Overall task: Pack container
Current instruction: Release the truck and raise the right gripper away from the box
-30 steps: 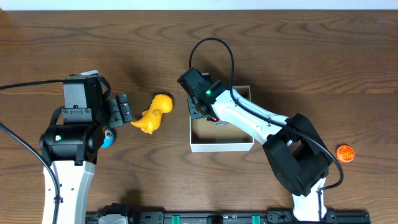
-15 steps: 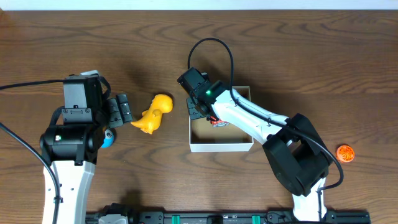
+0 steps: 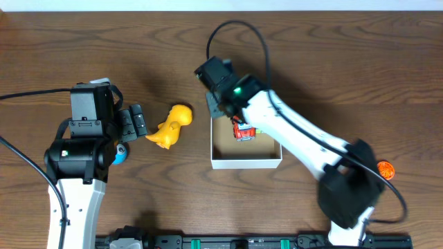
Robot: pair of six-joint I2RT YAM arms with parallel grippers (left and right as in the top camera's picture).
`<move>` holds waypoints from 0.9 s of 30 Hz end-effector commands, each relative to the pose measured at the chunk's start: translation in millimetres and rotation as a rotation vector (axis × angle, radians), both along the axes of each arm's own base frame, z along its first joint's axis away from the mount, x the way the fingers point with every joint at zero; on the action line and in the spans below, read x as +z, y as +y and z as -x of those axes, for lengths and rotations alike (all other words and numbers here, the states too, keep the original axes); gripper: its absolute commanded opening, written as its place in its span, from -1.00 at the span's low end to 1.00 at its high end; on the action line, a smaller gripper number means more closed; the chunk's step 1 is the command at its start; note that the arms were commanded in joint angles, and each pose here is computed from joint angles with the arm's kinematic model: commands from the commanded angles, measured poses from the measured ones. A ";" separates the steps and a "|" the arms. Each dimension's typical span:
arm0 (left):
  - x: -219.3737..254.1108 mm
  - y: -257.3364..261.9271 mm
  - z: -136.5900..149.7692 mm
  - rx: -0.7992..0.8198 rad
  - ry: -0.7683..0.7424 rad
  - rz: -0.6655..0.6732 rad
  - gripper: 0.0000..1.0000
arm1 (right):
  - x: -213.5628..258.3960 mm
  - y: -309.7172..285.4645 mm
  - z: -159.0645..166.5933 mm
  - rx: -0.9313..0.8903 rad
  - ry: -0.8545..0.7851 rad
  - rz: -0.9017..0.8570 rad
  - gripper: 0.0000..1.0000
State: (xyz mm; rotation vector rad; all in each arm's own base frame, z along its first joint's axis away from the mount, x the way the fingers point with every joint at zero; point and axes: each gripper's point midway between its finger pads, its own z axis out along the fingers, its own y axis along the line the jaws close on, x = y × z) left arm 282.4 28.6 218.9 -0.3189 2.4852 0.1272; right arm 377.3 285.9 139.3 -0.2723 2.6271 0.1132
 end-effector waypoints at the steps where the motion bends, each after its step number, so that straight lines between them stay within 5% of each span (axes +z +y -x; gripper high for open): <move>1: 6.7 1.7 -1.5 0.013 -0.017 0.004 0.96 | 67.0 -35.1 -17.3 -0.079 -0.146 -0.012 -0.53; 5: 4.1 -1.7 1.3 -0.032 0.005 -0.004 0.96 | 107.6 -90.2 -19.1 -0.176 -0.187 -0.031 0.34; 9: 0.3 -7.5 5.2 -0.116 0.038 -0.021 0.96 | 134.5 -153.3 -16.3 -0.274 -0.205 -0.017 0.96; 16: -12.4 -6.3 26.1 -0.113 0.138 -0.019 0.96 | 120.6 -261.9 5.0 -0.645 -0.063 -0.034 0.99; 27: -33.5 35.8 34.7 0.120 0.232 0.046 0.96 | 49.1 -288.1 14.7 -0.714 0.093 -0.022 0.98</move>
